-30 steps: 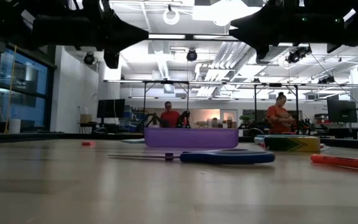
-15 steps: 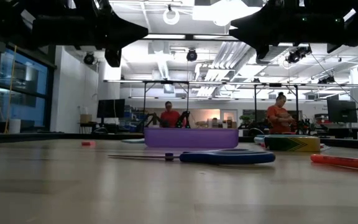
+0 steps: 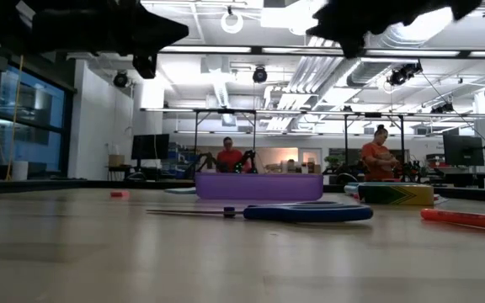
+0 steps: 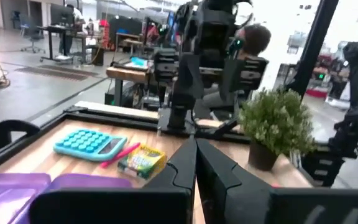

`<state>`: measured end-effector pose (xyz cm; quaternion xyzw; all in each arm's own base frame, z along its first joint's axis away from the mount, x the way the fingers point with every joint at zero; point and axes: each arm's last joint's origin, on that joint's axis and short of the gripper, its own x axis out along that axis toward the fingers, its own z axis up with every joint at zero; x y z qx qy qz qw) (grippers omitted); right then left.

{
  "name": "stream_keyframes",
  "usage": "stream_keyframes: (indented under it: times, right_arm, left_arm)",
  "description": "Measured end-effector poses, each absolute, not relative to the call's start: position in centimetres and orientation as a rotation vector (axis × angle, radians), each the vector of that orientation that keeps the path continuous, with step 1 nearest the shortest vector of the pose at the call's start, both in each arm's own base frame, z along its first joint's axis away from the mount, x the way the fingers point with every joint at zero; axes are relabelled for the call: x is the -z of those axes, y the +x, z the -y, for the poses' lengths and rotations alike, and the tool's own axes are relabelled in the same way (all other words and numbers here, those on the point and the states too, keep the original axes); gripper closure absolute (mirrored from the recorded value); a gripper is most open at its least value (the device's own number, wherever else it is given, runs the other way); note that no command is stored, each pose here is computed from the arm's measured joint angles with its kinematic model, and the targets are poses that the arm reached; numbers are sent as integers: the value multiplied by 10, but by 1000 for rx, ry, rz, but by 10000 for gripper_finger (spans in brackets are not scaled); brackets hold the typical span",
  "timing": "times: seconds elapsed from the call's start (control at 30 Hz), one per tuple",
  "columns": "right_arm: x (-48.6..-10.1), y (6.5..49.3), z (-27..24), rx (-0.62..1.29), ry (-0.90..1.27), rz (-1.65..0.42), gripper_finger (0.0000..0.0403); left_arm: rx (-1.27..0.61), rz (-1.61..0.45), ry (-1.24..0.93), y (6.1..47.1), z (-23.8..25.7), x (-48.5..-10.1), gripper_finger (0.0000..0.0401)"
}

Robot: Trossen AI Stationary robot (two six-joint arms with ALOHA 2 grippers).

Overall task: Pack school essentials
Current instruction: Put the blue scissors into the violet supply box

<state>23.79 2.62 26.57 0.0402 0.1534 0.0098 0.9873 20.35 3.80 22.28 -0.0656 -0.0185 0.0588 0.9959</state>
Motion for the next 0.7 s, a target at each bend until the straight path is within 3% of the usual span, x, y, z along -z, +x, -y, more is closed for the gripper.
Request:
stream_keyframes:
  times: [0.23, 0.53, 0.7]
  right_arm:
    - [-258, 255, -61, 56, 315, -708, 261]
    - [-207, 299, -88, 124, 510, -987, 192]
    - [-177, 318, -93, 208, 523, -1084, 183]
  left_arm:
    - [-161, 27, -117, 202, -39, -222, 400]
    - [-164, 27, -117, 202, -39, -223, 400]
    - [-164, 26, -118, 202, -39, -222, 400]
